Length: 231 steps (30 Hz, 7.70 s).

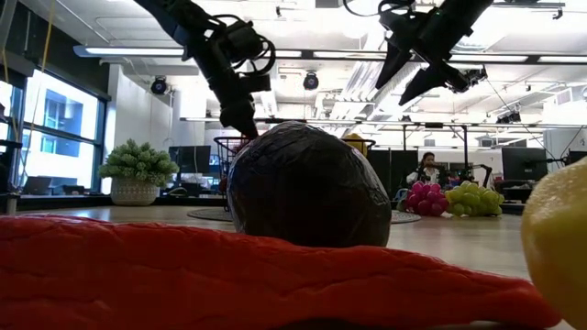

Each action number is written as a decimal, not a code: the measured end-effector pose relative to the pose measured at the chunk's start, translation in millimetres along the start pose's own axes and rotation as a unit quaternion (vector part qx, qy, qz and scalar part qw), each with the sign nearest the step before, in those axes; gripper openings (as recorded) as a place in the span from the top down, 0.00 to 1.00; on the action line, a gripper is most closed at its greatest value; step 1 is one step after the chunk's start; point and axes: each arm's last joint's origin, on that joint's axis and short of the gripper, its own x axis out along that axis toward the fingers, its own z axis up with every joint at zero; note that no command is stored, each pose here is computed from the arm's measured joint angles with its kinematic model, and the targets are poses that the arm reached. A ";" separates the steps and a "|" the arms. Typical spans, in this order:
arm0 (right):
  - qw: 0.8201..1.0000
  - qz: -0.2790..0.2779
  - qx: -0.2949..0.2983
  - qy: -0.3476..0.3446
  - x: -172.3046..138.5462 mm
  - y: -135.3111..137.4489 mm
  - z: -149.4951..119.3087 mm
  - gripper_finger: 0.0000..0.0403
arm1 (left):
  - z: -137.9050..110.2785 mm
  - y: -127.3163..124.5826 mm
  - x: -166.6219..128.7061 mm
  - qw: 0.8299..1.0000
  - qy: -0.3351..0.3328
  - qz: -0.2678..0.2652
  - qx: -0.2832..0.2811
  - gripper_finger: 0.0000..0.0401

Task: Build produce basket
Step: Put the bottom purple grapes into the black wire basket, then put the yellow lemon into the black wire basket

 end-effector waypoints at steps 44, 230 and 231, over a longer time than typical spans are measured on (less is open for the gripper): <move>0.994 0.065 0.064 0.055 -13.1 36.9 -43.3 0.01 | 3.4 -25.6 -135.5 0.979 -0.075 -0.040 -0.186 0.57; 0.976 0.086 -0.201 0.009 81.8 81.3 33.1 0.65 | 10.1 -112.1 -191.7 0.974 -0.071 -0.073 -0.202 0.57; 0.975 0.087 -0.205 0.007 84.7 78.6 36.8 0.65 | 10.0 -110.0 -190.7 0.974 -0.070 -0.064 -0.204 0.57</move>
